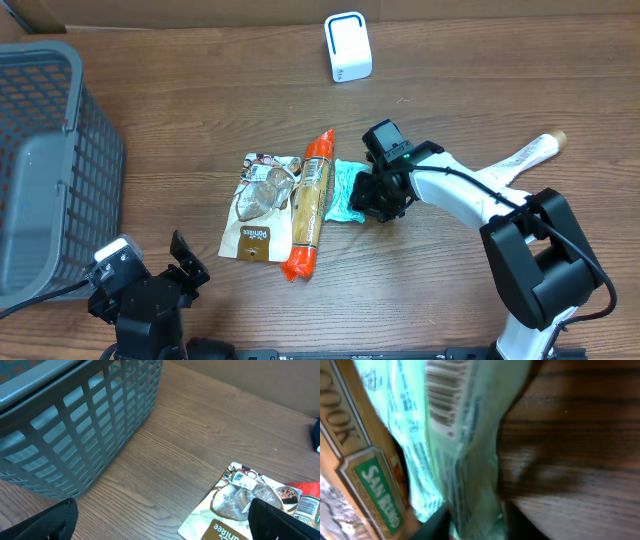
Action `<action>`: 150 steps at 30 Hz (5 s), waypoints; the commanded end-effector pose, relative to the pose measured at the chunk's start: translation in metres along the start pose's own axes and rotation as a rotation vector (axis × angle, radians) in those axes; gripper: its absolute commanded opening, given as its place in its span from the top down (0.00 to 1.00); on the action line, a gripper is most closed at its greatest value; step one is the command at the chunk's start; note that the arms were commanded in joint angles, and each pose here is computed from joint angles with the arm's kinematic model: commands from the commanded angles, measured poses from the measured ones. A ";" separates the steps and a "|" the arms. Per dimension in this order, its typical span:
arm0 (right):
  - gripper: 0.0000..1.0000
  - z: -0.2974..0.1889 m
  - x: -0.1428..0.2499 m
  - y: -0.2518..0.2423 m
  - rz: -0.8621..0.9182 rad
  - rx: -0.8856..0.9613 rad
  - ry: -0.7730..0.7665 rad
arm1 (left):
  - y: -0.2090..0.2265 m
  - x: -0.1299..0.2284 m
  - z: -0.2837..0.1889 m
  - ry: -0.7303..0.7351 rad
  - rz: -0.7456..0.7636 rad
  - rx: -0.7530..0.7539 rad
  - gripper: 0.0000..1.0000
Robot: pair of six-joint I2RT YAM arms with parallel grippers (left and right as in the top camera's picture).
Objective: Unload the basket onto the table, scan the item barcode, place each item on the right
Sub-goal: 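Move the right gripper left and grasp the green wipes pack, then lift the green pack and pull it rightward with the right gripper, then carry the green pack up to the white scanner and hold it there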
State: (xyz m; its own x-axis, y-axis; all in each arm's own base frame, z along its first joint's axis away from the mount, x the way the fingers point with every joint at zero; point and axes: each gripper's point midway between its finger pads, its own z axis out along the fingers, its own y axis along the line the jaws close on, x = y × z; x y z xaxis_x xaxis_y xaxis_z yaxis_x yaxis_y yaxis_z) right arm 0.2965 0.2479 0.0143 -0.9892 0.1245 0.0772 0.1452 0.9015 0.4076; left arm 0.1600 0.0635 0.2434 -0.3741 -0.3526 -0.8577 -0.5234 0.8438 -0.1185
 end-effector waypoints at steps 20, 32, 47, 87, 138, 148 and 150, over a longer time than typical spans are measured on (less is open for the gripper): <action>0.56 -0.063 -0.077 -0.064 -0.698 0.149 -0.102 | 0.002 -0.001 0.000 -0.008 -0.012 -0.011 0.00; 0.49 -0.076 -0.056 -0.052 0.267 -0.160 0.037 | 0.002 -0.001 0.000 -0.008 -0.012 -0.011 0.00; 0.42 -0.034 -0.033 -0.071 0.411 0.082 -0.022 | 0.002 -0.001 0.000 -0.008 -0.012 -0.011 0.01; 0.24 -0.032 -0.103 -0.053 -0.384 -0.239 -0.202 | 0.002 -0.001 0.000 -0.008 -0.011 -0.011 0.01; 0.96 -0.263 -0.015 -0.011 -0.566 -0.329 -0.524 | 0.002 -0.001 0.000 -0.008 -0.012 -0.011 0.00; 0.96 -0.275 -0.003 -0.008 -0.583 -0.327 -0.553 | 0.002 -0.001 0.000 -0.008 -0.011 -0.011 0.00; 0.96 -0.275 -0.002 -0.007 -0.585 -0.336 -0.550 | 0.002 -0.001 0.000 -0.008 -0.012 -0.011 0.01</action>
State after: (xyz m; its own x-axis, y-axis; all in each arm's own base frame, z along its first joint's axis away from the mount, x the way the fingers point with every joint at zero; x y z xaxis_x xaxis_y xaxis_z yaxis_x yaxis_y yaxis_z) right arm 0.3032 0.1243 0.2533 -0.7805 -0.0536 -0.6229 -0.4533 0.7347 0.5047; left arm 0.1599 0.0635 0.2433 -0.3745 -0.3525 -0.8576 -0.5235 0.8438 -0.1183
